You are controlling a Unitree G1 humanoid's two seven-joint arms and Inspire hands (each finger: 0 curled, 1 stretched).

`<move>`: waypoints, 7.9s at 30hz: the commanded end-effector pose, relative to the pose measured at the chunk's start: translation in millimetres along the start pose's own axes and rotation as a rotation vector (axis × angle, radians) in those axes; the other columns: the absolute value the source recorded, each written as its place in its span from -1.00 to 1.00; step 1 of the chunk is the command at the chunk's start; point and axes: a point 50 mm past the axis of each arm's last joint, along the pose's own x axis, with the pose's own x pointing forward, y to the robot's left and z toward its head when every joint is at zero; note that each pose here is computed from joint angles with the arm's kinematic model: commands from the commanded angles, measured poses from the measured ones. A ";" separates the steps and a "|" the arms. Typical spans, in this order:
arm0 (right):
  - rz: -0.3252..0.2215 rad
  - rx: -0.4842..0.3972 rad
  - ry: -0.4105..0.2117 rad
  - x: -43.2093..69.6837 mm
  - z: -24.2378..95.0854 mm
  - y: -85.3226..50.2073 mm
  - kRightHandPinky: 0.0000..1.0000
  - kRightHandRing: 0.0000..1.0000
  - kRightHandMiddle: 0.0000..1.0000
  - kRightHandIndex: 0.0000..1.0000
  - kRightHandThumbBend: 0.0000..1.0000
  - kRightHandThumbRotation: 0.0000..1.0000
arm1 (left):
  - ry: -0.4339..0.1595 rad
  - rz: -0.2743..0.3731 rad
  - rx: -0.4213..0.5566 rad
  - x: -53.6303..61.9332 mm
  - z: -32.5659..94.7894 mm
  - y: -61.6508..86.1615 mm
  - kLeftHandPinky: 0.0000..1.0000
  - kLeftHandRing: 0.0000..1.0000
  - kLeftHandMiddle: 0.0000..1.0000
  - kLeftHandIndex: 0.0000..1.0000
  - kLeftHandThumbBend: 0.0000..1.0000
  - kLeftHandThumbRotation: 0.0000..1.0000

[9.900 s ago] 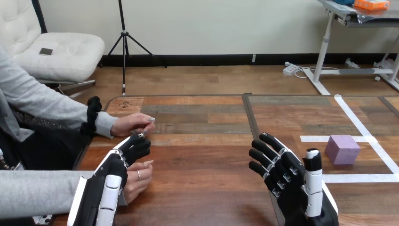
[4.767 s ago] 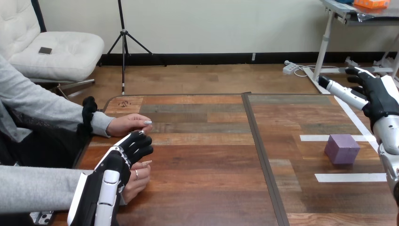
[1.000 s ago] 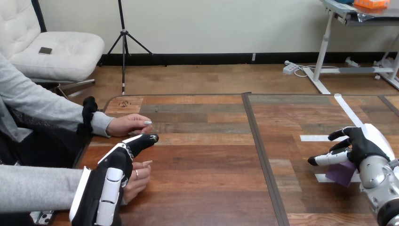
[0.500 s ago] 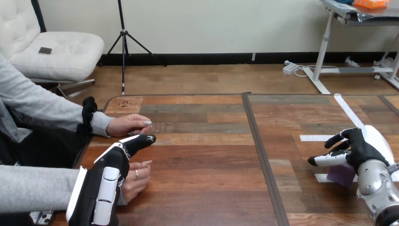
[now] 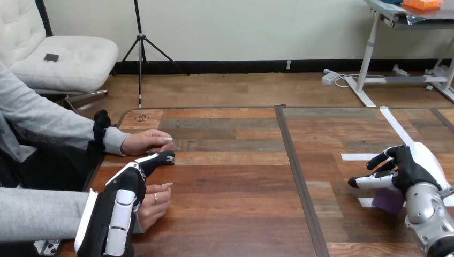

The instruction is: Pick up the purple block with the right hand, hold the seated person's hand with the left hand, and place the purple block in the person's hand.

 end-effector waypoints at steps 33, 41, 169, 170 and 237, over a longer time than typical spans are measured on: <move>-0.134 0.150 -0.167 5.2 31.2 -22.6 -0.24 -0.12 -0.04 -0.05 0.76 -1.00 | -0.071 -0.017 0.005 14.3 8.7 -1.9 0.93 0.76 0.61 0.22 0.12 1.00; -0.157 0.213 -0.182 6.9 38.0 -29.6 -0.23 -0.11 -0.04 -0.06 0.75 -1.00 | -0.072 -0.017 0.009 14.4 8.5 -1.7 0.93 0.77 0.61 0.21 0.12 1.00; 0.081 -0.157 -0.306 8.2 51.1 -111.1 0.08 0.39 0.51 0.61 1.00 -0.60 | -0.092 -0.022 0.008 19.4 8.9 -0.5 0.86 0.69 0.54 0.14 0.10 1.00; 0.081 -0.160 -0.310 7.8 50.2 -110.5 0.09 0.39 0.52 0.61 1.00 -0.60 | -0.089 -0.021 0.010 19.2 9.1 -0.6 0.85 0.69 0.54 0.14 0.10 1.00; 0.212 -0.272 -0.262 -3.6 5.8 -73.4 0.46 0.66 0.70 0.64 1.00 -0.70 | -0.085 -0.036 0.017 18.9 10.7 2.1 0.79 0.70 0.55 0.12 0.13 1.00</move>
